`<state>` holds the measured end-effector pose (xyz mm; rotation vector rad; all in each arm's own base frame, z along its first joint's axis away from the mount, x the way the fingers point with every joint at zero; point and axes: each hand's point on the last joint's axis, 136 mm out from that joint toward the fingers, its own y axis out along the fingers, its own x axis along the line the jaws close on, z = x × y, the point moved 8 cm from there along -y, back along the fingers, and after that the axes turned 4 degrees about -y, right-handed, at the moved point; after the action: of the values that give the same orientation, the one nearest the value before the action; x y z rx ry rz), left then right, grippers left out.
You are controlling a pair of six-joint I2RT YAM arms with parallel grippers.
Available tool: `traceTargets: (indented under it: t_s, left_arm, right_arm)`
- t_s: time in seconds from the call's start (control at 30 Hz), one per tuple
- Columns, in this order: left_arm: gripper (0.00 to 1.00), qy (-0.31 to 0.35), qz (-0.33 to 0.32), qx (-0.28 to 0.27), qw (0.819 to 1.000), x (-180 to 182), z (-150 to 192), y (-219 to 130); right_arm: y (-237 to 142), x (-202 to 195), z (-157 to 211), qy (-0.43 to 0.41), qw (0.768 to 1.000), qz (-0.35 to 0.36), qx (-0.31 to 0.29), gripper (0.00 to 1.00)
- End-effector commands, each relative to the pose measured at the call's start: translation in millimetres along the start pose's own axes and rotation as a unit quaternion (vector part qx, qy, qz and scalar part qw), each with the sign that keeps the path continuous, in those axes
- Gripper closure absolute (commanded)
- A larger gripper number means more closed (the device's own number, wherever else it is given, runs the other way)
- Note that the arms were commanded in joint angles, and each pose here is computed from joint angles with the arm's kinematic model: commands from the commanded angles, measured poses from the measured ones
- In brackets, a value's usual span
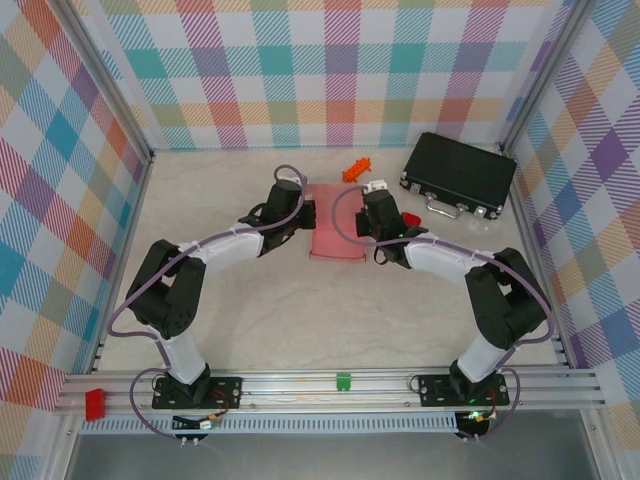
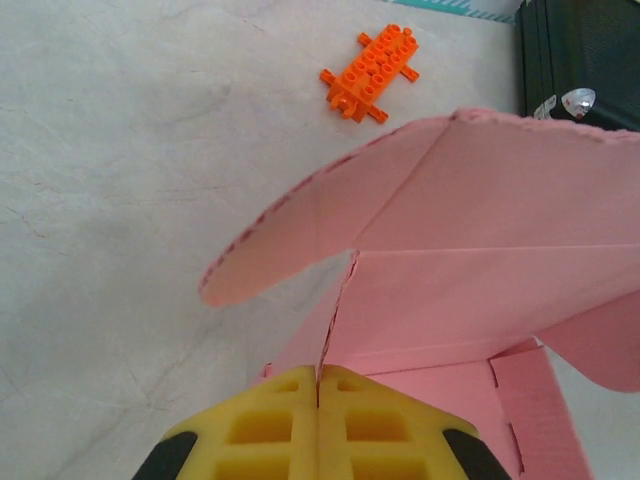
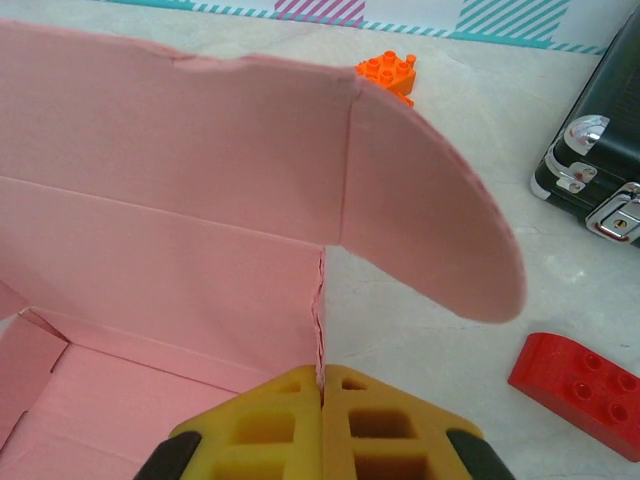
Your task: Fold the paper box
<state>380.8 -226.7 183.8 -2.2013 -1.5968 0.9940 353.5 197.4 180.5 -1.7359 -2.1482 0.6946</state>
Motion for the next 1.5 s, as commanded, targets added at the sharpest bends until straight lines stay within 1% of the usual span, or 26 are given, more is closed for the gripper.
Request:
traceTargets:
  t_s: [0.0,0.33,0.67,0.87,0.93,1.03,1.2,1.47]
  left_arm:
    - [1.00,-0.015,0.015,-0.039,0.999,-11,-8,-12]
    - [1.00,-0.023,-0.003,-0.062,0.998,-8,3,-20]
    - [1.00,-0.025,-0.018,-0.073,0.997,-6,16,-23]
    - [1.00,-0.028,-0.021,-0.079,0.996,-6,26,-27]
    - [1.00,-0.029,-0.021,-0.081,0.996,-6,29,-28]
    - [1.00,-0.029,-0.023,-0.084,0.996,-6,33,-31]
    - [1.00,-0.030,-0.027,-0.097,0.994,-7,38,-36]
    - [1.00,-0.032,-0.029,-0.099,0.994,-9,46,-39]
  right_arm:
    - [-3,9,-8,0.018,0.999,-0.004,-0.035,0.99]
    - [1,21,0,0.007,0.999,-0.001,-0.047,1.00]
    - [6,28,15,0.002,0.999,-0.004,-0.047,1.00]
    - [7,32,22,-0.003,0.999,0.007,-0.044,1.00]
    - [7,33,23,-0.002,0.999,0.015,-0.046,0.98]
    - [6,35,27,-0.001,0.999,0.020,-0.048,0.98]
    - [2,37,31,0.001,0.998,0.035,-0.052,0.99]
    - [-4,39,36,0.007,0.997,0.053,-0.058,1.00]
